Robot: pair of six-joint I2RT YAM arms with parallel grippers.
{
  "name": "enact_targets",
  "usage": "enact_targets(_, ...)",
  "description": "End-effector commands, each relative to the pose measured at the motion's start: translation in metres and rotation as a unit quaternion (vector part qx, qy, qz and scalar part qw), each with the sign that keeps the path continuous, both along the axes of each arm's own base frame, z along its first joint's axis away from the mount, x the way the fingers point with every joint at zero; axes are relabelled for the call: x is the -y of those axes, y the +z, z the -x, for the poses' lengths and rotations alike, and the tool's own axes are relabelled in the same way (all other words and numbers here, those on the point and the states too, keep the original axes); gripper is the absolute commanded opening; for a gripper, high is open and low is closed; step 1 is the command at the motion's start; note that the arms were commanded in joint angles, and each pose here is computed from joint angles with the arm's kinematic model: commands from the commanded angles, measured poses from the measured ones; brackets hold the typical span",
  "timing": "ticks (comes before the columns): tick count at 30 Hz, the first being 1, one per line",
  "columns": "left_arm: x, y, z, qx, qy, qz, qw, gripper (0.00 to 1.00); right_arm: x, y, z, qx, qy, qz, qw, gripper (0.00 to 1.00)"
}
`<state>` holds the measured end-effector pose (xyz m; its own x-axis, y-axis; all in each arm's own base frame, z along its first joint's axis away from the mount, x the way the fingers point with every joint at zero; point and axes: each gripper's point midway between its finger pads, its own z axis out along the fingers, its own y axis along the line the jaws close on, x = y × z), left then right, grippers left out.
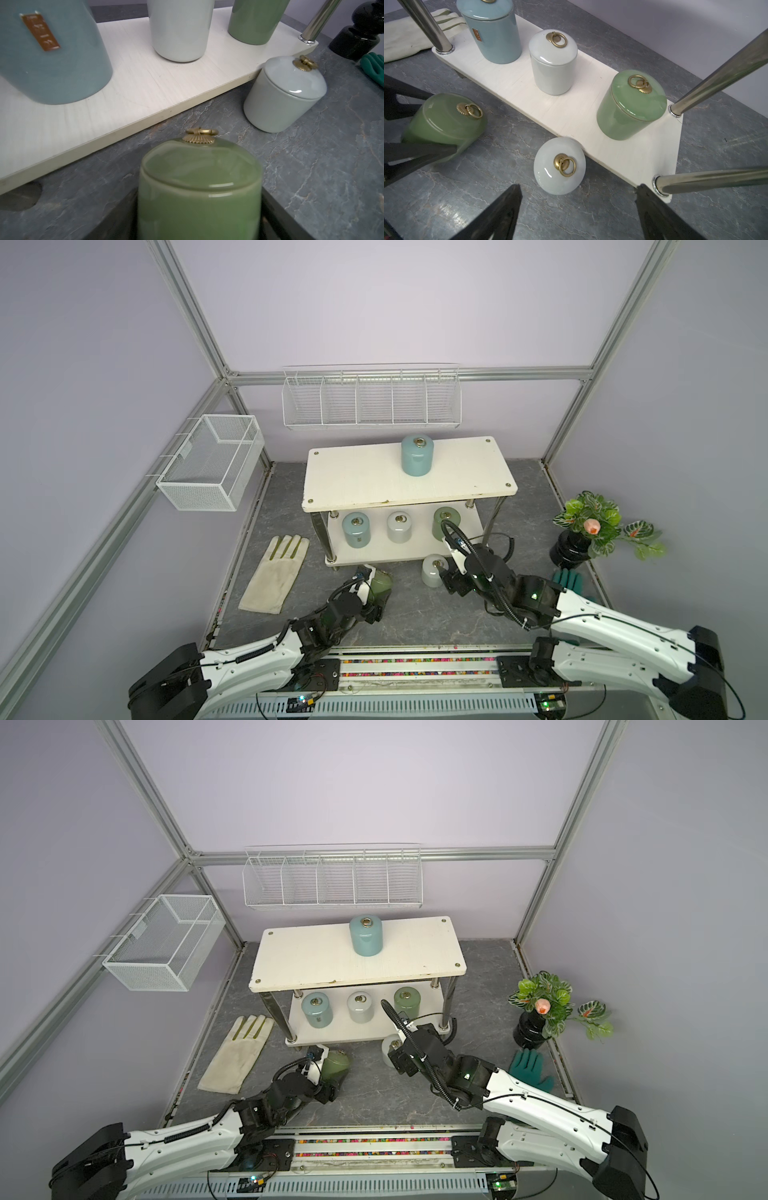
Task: Remove the tea canisters from the shelf
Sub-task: Adjust the tea canister at the center of the board.
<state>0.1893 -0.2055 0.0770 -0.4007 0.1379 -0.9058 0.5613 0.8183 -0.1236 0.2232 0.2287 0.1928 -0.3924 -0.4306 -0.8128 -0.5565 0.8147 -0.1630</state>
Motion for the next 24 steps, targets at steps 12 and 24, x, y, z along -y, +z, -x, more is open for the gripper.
enact_targets(12, -0.002, 0.031, -0.005, 0.082, 0.015, 0.078, 0.993, 0.59, -0.032, 0.023, -0.016, 0.009, 0.001, 0.031, 0.999, 0.89)
enact_targets(24, 0.015, -0.007, -0.016, 0.039, 0.026, 0.009, 0.999, 0.6, -0.051, 0.017, -0.018, 0.015, 0.016, 0.052, 0.998, 0.89)
